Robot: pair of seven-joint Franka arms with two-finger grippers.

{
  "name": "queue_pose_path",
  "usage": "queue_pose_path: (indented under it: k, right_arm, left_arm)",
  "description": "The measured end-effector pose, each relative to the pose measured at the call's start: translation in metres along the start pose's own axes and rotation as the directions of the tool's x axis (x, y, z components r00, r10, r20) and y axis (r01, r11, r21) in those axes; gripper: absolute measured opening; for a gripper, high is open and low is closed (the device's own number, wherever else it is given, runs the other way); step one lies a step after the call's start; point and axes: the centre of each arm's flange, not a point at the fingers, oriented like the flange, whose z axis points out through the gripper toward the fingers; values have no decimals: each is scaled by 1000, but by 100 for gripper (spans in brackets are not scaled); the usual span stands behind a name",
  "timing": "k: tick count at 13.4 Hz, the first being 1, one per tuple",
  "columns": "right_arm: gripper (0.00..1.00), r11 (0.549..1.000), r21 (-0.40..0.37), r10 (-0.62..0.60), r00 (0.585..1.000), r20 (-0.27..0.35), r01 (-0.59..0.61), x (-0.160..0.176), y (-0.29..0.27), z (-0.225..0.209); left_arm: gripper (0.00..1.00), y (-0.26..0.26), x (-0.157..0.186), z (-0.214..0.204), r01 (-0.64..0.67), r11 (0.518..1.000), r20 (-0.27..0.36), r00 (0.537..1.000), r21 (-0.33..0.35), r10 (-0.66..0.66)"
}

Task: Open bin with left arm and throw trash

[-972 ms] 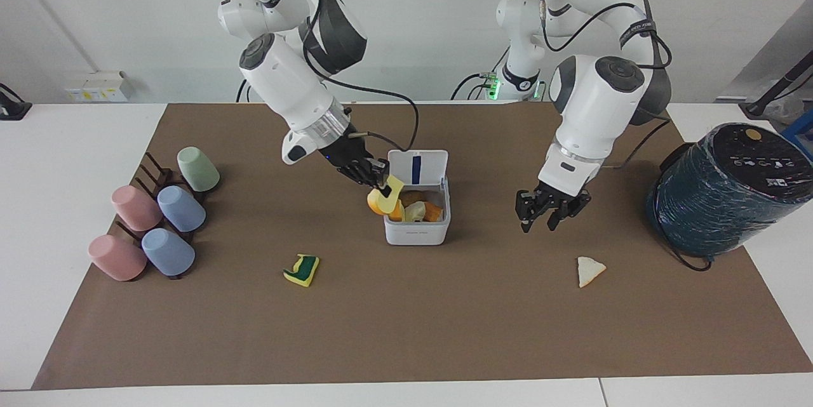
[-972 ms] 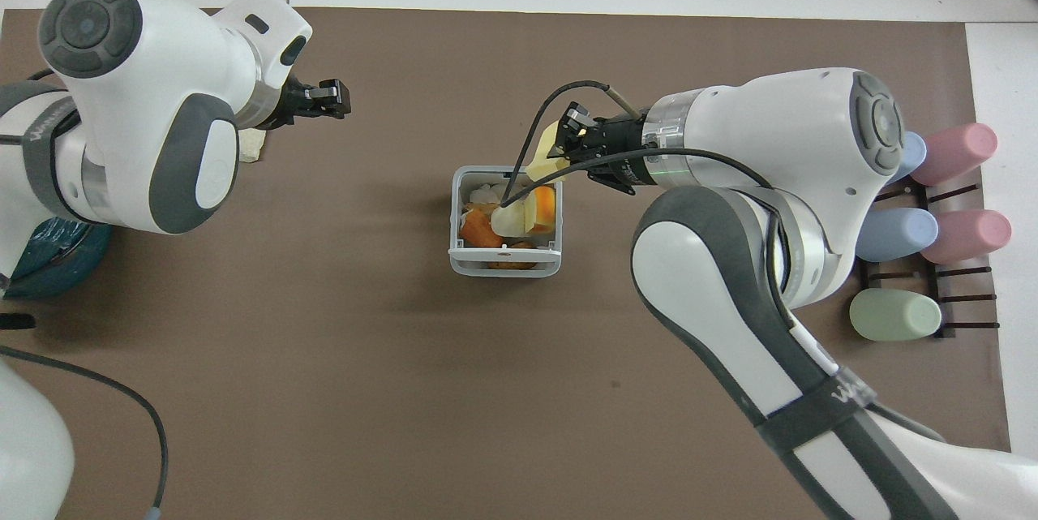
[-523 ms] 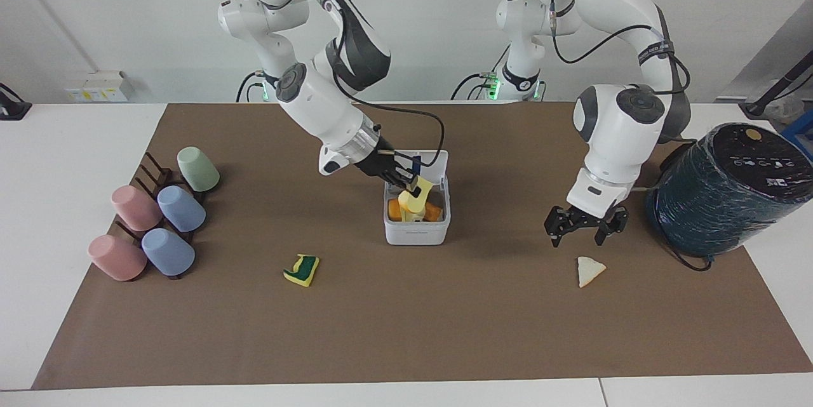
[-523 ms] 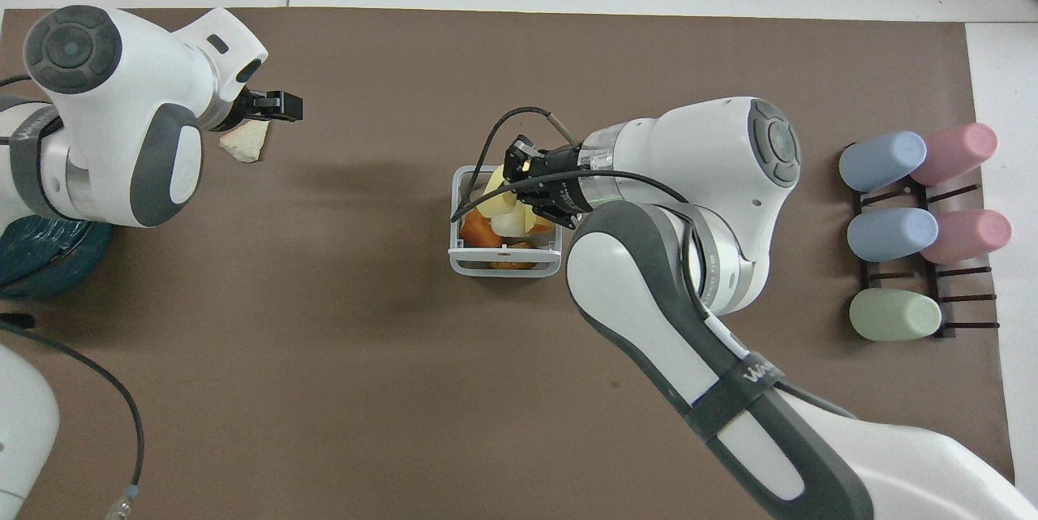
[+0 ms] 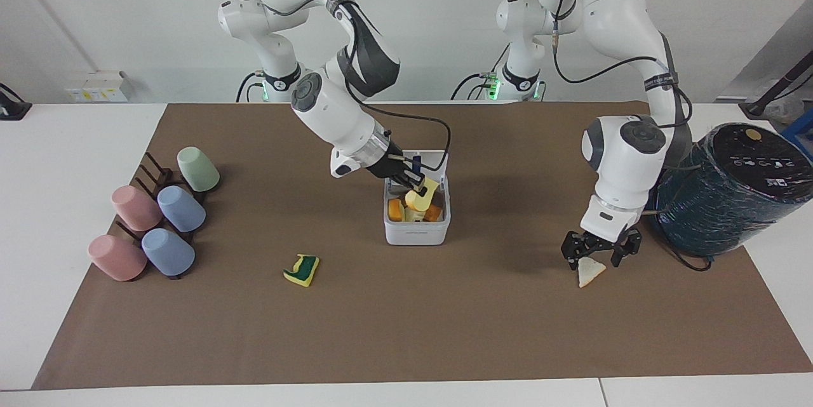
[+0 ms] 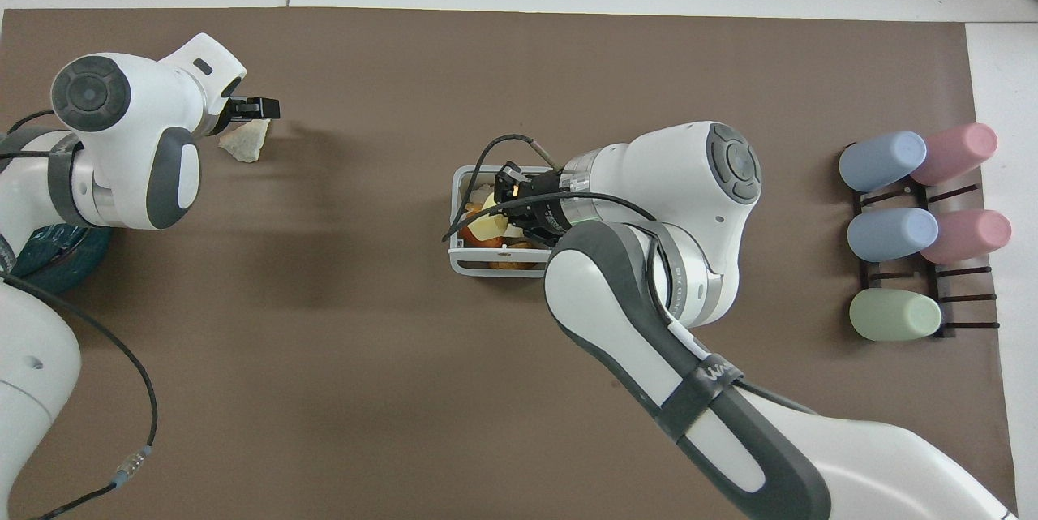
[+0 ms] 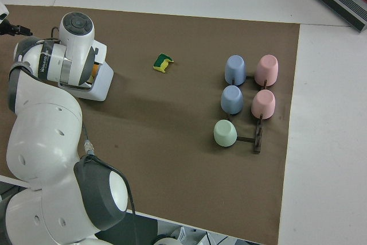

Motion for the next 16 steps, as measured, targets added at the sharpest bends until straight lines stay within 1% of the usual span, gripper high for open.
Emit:
queue_pose_path:
  k: [1,2,4,5,8,9,11,12,13,14,15,16]
  right_arm:
    - [12,1000,-1,0,1000,-1,0,-1,1,2]
    - [19,1000,0,0,1000,-2,0,-1,1,3]
    - [44,1000,3,0,1000,-4,0,-1,1,2]
    - [53,1000,4,-1,1000,-5,1,-1,0,2]
    - [91,1000,8,-2,1000,-6,2,-1,-1,0]
    - [99,1000,9,-2,1000,-7,2,-1,-2,0]
    - [100,1000,10,-3,1000,-8,3,-1,-2,0]
    - [100,1000,10,-3,1000,-8,3,-1,-2,0]
    - [100,1000,10,-3,1000,-8,3,-2,-2,0]
    - [100,1000,10,-5,1000,-8,5,-2,-2,0]
    - [100,1000,10,-7,1000,-8,7,-2,-2,0]
    - [100,1000,10,-15,1000,-8,15,-2,-2,0]
  left_arm:
    - [100,-3,-3,5,4,1000,2,1000,1,-4]
    - [100,-5,-7,9,6,1000,7,1000,1,-6]
    - [100,-4,-17,17,4,1000,18,1000,-1,-4]
    - [100,-3,-21,21,2,1000,22,1000,-3,-2]
    - [100,0,-29,26,-2,1000,17,1000,-10,3]
    - [100,0,-30,26,-3,1000,18,1000,-10,3]
    - [100,0,-30,26,-3,1000,18,1000,-10,4]
    - [90,4,-30,25,-7,1000,17,1000,-14,7]
    - [76,8,-30,23,-12,1000,19,1000,-19,13]
    - [65,8,-30,20,-13,1000,24,1000,-17,14]
    - [48,5,-29,17,-11,1000,31,999,-11,11]
    - [37,2,-29,15,-10,1000,33,999,-8,10]
